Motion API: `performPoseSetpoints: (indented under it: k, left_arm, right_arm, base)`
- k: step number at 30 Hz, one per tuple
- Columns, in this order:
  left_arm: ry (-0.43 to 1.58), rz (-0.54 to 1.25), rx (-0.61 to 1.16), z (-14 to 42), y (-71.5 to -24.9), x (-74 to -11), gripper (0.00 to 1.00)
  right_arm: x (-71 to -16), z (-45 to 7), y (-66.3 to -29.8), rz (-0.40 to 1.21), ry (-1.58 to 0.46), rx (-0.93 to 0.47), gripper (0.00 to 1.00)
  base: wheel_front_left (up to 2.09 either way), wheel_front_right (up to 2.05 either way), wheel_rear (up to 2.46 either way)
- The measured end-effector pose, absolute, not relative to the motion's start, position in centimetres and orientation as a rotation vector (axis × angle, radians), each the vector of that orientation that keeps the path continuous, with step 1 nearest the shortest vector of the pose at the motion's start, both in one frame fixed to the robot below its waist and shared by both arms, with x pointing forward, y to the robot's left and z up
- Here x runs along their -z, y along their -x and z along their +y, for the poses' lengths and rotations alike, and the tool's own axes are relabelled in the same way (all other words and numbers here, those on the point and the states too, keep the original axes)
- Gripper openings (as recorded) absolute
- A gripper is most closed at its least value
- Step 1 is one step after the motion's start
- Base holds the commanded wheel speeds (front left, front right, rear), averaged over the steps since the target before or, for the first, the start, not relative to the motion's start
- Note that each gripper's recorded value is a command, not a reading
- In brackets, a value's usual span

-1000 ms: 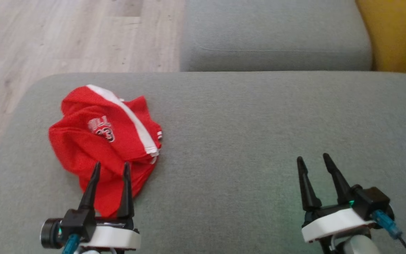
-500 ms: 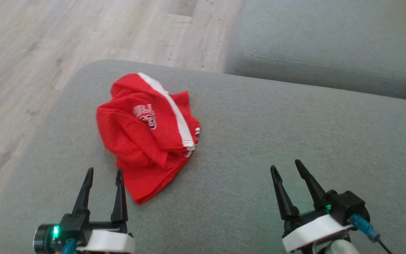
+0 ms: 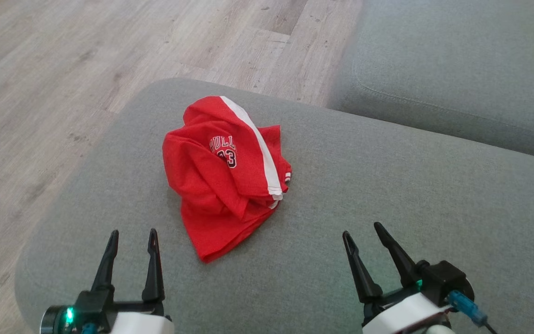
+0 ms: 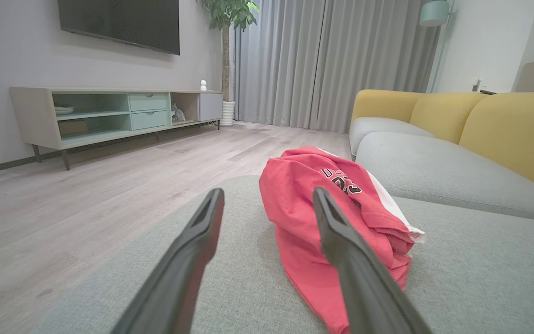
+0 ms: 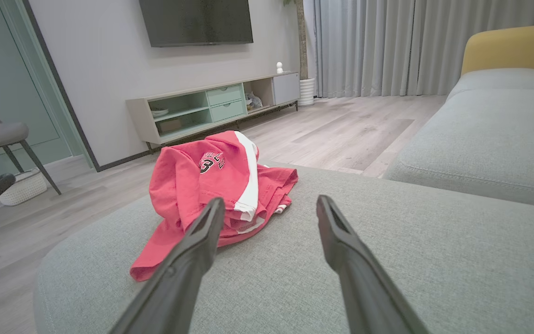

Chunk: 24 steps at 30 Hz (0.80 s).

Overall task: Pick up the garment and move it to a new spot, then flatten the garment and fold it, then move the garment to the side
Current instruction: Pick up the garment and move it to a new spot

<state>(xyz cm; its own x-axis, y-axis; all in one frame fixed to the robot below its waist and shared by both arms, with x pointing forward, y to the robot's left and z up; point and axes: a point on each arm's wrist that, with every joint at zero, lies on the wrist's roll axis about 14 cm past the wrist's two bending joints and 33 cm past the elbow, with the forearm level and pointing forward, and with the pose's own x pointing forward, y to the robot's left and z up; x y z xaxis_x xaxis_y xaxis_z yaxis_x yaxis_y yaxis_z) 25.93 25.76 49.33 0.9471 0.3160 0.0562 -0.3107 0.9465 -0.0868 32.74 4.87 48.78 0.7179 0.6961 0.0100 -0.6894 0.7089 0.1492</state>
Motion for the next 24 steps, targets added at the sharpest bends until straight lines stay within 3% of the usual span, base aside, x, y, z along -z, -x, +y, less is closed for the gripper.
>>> performPoseSetpoints:
  k: [8,13,19,24]
  left_arm:
    - [0.053,-0.046,-0.245,25.0,-27.2,-49.0,1.00]
    - [-0.081,-0.035,-0.126,26.4,-33.0,-51.5,1.00]
    - [-0.209,0.172,0.001,26.9,-41.3,-52.6,1.00]
    - [-0.238,0.444,0.098,26.0,-43.8,-48.0,1.00]
  right_arm:
    - [-48.5,4.3,-33.2,0.057,-0.166,-0.745,1.00]
    - [-48.5,2.8,-35.4,0.049,-0.199,-0.680,1.00]
    - [-48.2,1.5,-37.8,0.037,-0.191,-0.634,1.00]
    - [-48.0,-0.5,-39.9,0.027,-0.197,-0.565,1.00]
  base:
    - [0.00,0.00,0.00]
    - [0.00,0.00,0.00]
    - [0.00,0.00,0.00]
    - [0.00,0.00,0.00]
